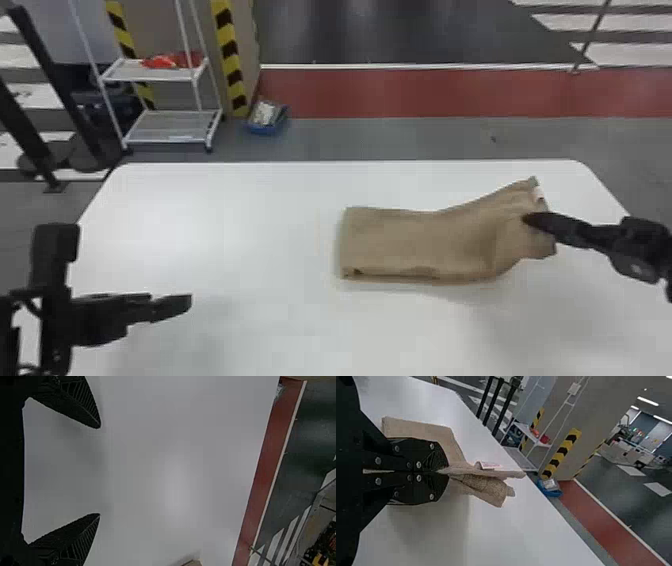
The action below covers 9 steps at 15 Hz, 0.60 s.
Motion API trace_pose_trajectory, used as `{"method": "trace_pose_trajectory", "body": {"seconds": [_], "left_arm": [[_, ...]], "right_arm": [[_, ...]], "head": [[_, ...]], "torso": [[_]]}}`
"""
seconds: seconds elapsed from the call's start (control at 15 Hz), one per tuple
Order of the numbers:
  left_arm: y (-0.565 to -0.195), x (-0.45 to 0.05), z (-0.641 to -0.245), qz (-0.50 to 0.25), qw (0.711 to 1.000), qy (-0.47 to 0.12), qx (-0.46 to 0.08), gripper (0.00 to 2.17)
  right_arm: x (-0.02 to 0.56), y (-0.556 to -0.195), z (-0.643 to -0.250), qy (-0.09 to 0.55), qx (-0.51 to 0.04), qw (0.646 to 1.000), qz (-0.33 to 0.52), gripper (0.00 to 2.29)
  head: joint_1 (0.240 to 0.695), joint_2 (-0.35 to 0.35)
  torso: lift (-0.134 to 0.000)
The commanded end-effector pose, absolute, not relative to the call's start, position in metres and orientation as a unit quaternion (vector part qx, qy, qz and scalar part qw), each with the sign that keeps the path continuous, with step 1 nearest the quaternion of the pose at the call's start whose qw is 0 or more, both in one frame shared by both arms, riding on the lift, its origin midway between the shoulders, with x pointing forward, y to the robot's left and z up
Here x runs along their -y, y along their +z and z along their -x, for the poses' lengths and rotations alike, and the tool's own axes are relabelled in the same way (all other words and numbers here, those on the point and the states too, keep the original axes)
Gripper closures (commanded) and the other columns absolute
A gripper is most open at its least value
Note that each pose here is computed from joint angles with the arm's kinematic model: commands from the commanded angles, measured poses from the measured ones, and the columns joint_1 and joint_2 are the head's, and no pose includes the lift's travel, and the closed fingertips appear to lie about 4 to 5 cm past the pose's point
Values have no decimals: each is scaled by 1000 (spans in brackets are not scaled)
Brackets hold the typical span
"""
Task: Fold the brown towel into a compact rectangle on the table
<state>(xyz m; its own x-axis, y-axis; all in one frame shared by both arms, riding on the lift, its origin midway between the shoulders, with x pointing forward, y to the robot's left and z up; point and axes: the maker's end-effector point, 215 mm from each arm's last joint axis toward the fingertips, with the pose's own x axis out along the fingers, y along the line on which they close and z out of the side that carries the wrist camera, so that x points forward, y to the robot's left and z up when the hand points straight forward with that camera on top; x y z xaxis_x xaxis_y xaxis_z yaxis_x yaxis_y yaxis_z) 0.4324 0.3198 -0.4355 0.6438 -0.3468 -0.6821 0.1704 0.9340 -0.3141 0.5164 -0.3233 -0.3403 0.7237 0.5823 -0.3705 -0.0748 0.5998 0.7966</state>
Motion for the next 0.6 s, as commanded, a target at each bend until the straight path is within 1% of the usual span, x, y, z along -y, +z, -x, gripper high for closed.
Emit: {"method": "trace_pose_trajectory", "body": {"seconds": [0.0,0.13,0.2,0.33,0.4,0.53], "left_arm": [[-427,-319,-439,102,908,-145,-381,87],[-410,-314,-452,91,924,-159,-336,83],[-395,-312,-460,77,936,-165,-302,73],[-364,-311,-473,45,957,-173,-229,66],[-358,-312,-474,41,959,-173,-220,63],[-359,-315,-472,39,959,-171,-225,63]], "right_arm": [[314,-314,-523,230,-274,840,-409,1696],[284,-305,-533,257,-253,841,-402,1696],[268,-300,-545,268,-236,852,-383,1696],[250,-304,-559,276,-239,861,-353,1696],[240,-306,-564,284,-241,863,-341,1696],[209,-317,-565,306,-264,855,-324,1696]], "head": [[695,-3],[695,-1],[695,15],[695,36],[695,46],[695,61]], "torso": [[-128],[-128],[-128],[-128],[-128],[-128]]}}
